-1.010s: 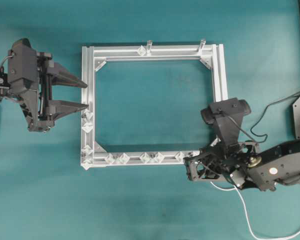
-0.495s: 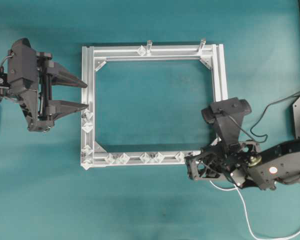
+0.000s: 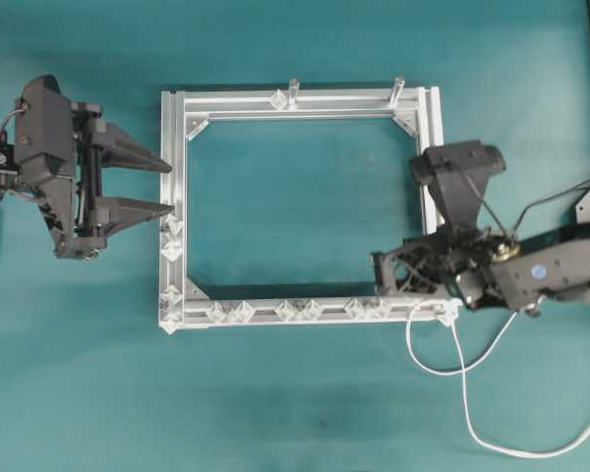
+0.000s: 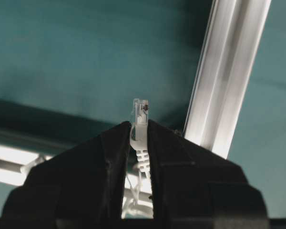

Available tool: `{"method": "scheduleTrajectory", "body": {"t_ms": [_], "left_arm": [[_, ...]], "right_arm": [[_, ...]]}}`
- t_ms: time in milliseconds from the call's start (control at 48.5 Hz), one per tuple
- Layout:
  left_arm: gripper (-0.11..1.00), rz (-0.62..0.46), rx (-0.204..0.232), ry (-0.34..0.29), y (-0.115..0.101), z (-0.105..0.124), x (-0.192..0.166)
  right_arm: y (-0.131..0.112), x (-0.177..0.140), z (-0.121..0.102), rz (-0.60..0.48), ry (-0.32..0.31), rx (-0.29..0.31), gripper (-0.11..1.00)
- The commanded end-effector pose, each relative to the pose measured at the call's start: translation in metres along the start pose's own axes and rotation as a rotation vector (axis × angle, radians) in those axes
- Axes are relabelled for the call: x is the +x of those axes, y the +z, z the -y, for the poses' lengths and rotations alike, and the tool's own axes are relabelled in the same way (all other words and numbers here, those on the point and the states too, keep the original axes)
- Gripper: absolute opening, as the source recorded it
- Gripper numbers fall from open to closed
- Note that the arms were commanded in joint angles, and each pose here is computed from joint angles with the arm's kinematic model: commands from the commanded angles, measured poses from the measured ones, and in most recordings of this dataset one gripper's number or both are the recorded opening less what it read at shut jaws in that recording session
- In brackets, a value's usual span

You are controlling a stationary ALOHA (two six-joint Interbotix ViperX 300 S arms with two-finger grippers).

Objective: Move the cable alternately left and right between 8 closely spaced pins so it hooks onto each one.
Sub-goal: 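Lift the plug with the right gripper and carry it up the frame's right side, then swing the held plug inward and down toward the frame's bottom pins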

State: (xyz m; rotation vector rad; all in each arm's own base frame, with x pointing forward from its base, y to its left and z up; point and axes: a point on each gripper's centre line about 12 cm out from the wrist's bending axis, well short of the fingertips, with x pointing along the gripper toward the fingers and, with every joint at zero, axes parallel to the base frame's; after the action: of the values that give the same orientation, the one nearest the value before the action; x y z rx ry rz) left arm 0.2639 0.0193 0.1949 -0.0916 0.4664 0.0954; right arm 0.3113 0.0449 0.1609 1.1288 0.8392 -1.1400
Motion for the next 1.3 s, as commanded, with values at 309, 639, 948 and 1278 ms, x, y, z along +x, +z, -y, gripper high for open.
{"method": "scheduleTrajectory", "body": {"t_ms": [309,639,948,1278], "left_arm": [[0.63,0.026,-0.005,-0.005,0.007,0.001,-0.002],[0.63,0.026,-0.004,-0.006,0.007,0.002,-0.002],[0.63,0.024,-0.001,-0.013,0.005,0.004,-0.003],[0.63,0.017,0.001,-0.017,0.003,0.005,-0.003]], "right_arm": [[0.041,-0.001,-0.022,0.014,0.074,0.002,0.14],[0.053,0.01,-0.058,0.023,0.122,-0.056,0.14],[0.049,0.018,-0.093,0.021,0.159,-0.098,0.14],[0.048,0.017,-0.102,0.016,0.185,-0.094,0.14]]}}
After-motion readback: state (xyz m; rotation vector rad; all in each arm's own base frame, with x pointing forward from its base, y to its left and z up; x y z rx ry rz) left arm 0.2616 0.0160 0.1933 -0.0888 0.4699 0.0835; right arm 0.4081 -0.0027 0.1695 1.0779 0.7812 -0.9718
